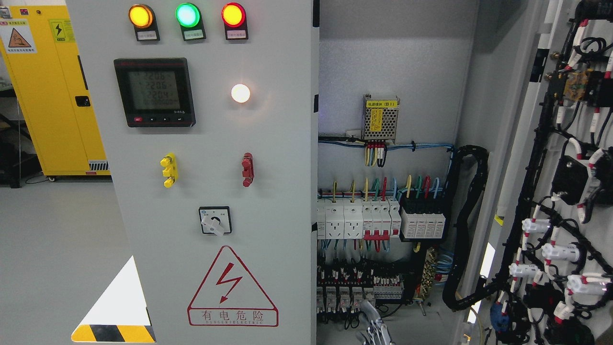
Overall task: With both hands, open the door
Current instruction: 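Raise the right hand to the inner edge of the warning-sign door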
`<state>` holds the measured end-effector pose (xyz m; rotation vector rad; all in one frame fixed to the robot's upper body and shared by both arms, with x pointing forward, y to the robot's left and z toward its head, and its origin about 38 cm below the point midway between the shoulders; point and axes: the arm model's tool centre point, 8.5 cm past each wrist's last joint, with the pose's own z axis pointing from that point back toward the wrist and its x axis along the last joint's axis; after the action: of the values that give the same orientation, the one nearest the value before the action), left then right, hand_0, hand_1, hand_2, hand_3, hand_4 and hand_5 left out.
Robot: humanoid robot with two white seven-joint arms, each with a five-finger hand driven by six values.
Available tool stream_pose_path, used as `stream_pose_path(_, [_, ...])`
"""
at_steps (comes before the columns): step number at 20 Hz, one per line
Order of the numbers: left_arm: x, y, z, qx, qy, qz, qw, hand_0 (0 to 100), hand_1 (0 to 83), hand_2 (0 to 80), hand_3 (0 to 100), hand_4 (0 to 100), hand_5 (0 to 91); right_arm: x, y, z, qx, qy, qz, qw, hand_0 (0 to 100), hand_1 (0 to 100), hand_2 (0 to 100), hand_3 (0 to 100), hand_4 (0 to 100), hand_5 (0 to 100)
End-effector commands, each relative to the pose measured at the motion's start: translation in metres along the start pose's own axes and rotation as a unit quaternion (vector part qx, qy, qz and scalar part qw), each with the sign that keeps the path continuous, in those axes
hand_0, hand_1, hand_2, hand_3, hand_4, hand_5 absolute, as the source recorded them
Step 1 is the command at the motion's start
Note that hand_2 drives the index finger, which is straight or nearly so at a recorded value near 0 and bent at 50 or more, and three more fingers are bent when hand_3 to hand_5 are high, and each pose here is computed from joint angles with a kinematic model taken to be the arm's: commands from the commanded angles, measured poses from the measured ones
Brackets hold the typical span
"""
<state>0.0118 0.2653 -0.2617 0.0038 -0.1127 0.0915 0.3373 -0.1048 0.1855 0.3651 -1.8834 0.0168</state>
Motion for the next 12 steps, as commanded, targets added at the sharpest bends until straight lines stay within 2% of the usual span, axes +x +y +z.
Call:
stream_pose_path(1, [-0.006,-0.002,0.001,0.000,0.009,0.008,1.000,12,55.6,0.0,0,0,0.0,0.037,0.020,-0.046,0.032,-0.054,0.000,0.998,0,50,4,0,0,0])
stream_pose_path(5, [-0.007,-0.001,0.001,-0.001,0.011,0.009,1.000,12,55.6,0.0,0,0,0.0,0.039,0.020,-0.073,0.040,-0.034,0.021,0.998,0,50,4,0,0,0])
stream_pose_path(9, [-0.007,-0.001,0.001,-0.001,0.010,0.011,1.000,12,55.6,0.0,0,0,0.0,0.035,-0.005,-0.104,0.012,-0.013,0.043,0.999,0,50,4,0,0,0])
stream_pose_path(12, [-0.007,-0.002,0.001,-0.002,0.010,0.011,1.000,12,55.6,0.0,0,0,0.0,0.039,-0.008,-0.121,0.012,-0.013,0.052,0.998,0,50,4,0,0,0])
